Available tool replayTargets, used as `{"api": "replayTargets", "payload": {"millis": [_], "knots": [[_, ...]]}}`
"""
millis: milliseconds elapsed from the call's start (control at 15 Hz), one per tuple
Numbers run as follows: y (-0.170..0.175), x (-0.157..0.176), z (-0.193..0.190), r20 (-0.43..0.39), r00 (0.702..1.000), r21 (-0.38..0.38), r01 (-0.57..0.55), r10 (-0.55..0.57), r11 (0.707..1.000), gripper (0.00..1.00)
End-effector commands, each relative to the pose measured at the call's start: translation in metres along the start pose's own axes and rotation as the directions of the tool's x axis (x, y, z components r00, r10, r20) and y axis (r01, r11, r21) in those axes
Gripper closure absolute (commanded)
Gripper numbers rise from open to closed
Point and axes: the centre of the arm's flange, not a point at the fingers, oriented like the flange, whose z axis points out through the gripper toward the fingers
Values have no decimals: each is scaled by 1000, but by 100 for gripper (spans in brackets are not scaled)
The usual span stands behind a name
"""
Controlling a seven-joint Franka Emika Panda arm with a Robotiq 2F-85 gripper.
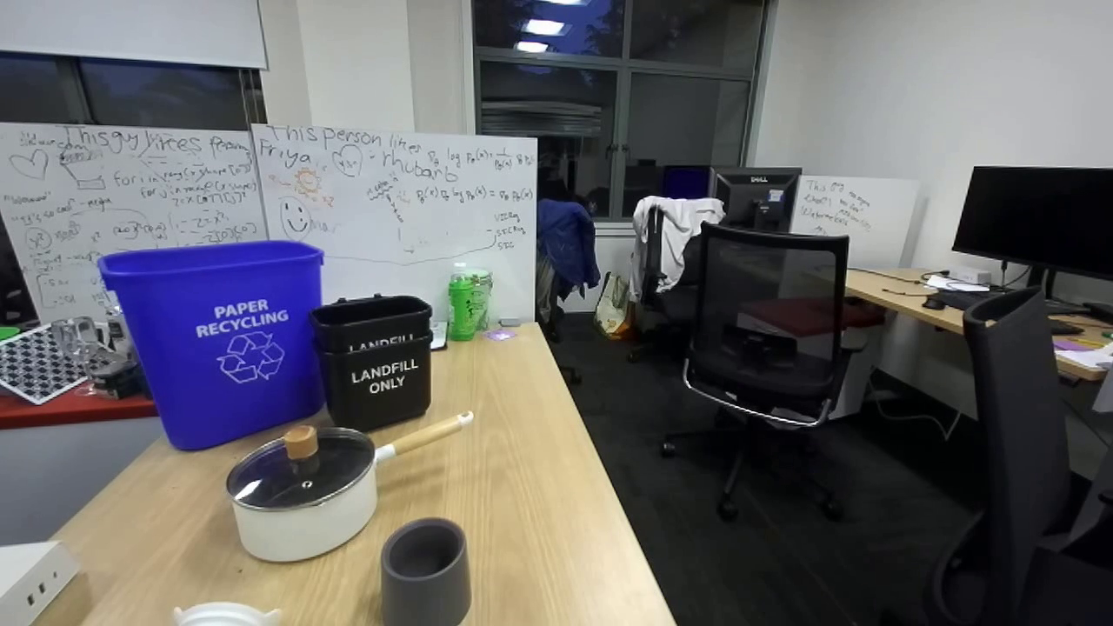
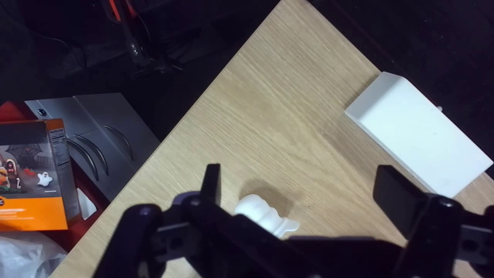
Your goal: Pick up the white object and put in the gray thing
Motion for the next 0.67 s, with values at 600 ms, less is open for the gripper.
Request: {"api": "replayTargets", "payload": {"millis": [600], "knots": [[-16,17,50,-88,996,-39,-32,29,999,0]]}}
